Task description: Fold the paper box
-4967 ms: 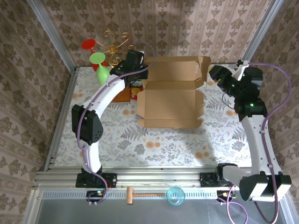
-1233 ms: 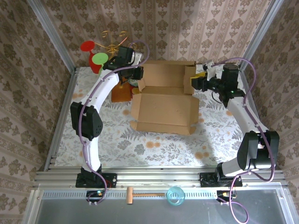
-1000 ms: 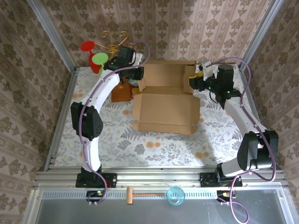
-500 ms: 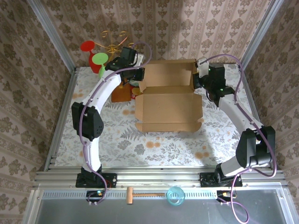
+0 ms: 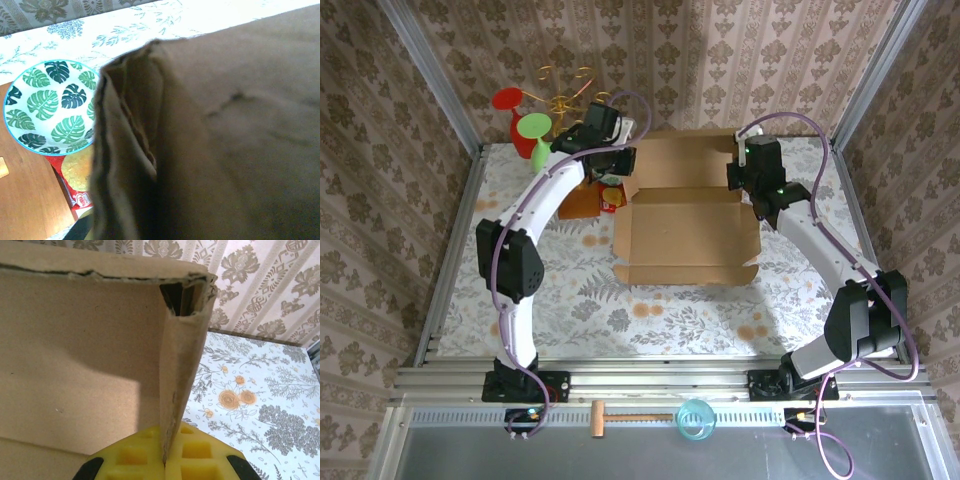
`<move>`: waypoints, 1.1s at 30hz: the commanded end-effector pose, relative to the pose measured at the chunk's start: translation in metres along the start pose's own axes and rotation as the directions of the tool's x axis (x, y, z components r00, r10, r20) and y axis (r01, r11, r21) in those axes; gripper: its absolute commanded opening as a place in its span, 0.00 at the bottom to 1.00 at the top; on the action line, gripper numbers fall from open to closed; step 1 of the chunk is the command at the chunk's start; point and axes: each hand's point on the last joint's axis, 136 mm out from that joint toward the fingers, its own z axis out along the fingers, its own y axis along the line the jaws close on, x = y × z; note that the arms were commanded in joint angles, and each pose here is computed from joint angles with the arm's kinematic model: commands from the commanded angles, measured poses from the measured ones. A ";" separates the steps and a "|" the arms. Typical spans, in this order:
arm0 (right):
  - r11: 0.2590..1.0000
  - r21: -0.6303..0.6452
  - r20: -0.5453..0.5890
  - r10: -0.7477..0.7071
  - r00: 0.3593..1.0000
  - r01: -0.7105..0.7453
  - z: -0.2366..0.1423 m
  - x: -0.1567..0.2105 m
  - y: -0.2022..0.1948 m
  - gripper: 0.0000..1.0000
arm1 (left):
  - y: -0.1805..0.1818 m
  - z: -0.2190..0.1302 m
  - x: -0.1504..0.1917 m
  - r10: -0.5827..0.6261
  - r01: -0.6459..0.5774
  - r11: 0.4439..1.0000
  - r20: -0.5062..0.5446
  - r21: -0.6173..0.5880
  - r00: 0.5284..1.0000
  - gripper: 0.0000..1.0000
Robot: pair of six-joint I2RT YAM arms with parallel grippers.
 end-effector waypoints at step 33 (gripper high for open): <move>0.992 -0.031 -0.021 0.122 0.992 -0.123 0.010 -0.019 -0.028 0.02 | -0.036 -0.028 -0.020 -0.041 0.041 0.997 0.000 0.072 0.999 0.00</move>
